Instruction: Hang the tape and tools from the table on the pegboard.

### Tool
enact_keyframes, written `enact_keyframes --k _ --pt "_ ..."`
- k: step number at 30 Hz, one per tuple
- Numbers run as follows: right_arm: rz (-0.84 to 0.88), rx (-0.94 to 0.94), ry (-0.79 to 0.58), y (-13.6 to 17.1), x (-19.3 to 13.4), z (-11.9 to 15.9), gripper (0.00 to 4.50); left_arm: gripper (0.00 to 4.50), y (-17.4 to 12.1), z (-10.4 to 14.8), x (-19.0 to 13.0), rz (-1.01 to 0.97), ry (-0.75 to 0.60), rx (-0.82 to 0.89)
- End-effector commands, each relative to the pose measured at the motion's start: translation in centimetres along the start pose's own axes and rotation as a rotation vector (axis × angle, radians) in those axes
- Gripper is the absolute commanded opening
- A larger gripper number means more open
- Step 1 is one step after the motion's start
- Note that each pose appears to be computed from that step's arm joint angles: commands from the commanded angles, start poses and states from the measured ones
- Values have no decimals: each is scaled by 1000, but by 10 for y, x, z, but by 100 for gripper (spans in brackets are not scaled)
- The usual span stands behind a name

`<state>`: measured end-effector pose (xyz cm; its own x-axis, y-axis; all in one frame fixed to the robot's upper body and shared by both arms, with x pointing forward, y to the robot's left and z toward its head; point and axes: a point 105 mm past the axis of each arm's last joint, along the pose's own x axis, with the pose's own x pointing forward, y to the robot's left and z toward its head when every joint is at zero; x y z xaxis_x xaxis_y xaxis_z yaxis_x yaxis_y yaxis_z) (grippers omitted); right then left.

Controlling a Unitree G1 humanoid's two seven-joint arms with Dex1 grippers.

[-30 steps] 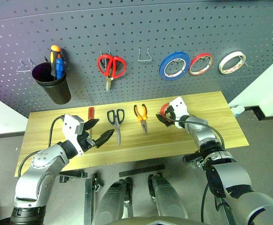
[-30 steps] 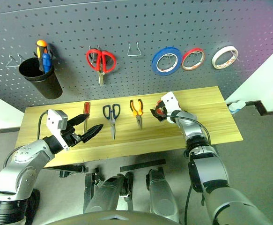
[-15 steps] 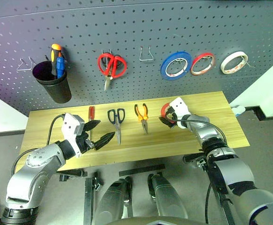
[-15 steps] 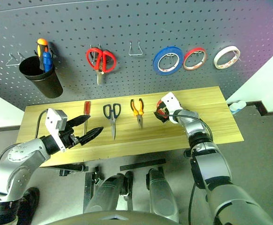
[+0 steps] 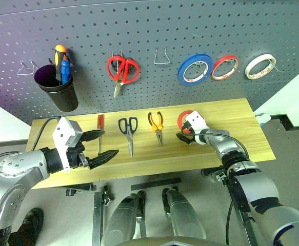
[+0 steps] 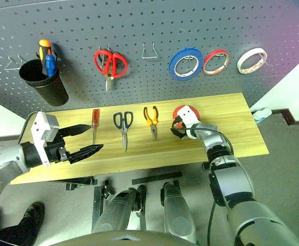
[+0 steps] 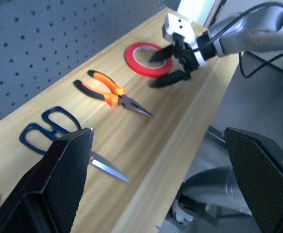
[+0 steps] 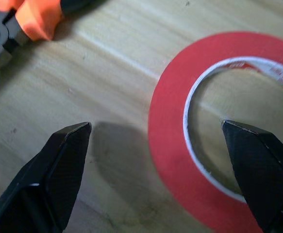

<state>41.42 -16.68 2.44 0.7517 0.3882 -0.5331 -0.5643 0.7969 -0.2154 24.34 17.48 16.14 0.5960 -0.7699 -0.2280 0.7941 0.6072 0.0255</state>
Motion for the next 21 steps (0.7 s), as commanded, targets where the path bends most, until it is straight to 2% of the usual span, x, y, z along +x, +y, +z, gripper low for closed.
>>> enact_keyframes --k 1,7,8,10,19,21 --pt "-27 -8 14 -10 -2 6 450 446 -2 9 -3 9 -18 49" --pt "-23 -22 43 -10 -2 2 450 446 -2 10 -3 12 -18 57" --pt "-28 -12 50 -10 -2 0 433 449 -2 11 -3 16 -19 61" --pt "-27 -30 68 -10 -2 -3 393 450 -2 12 -3 17 -25 54" --pt "-24 -39 85 -10 -2 -4 85 450 -4 14 -3 21 -20 63" --pt "-19 -38 84 -9 -2 -4 69 450 -3 15 -3 24 -21 62"
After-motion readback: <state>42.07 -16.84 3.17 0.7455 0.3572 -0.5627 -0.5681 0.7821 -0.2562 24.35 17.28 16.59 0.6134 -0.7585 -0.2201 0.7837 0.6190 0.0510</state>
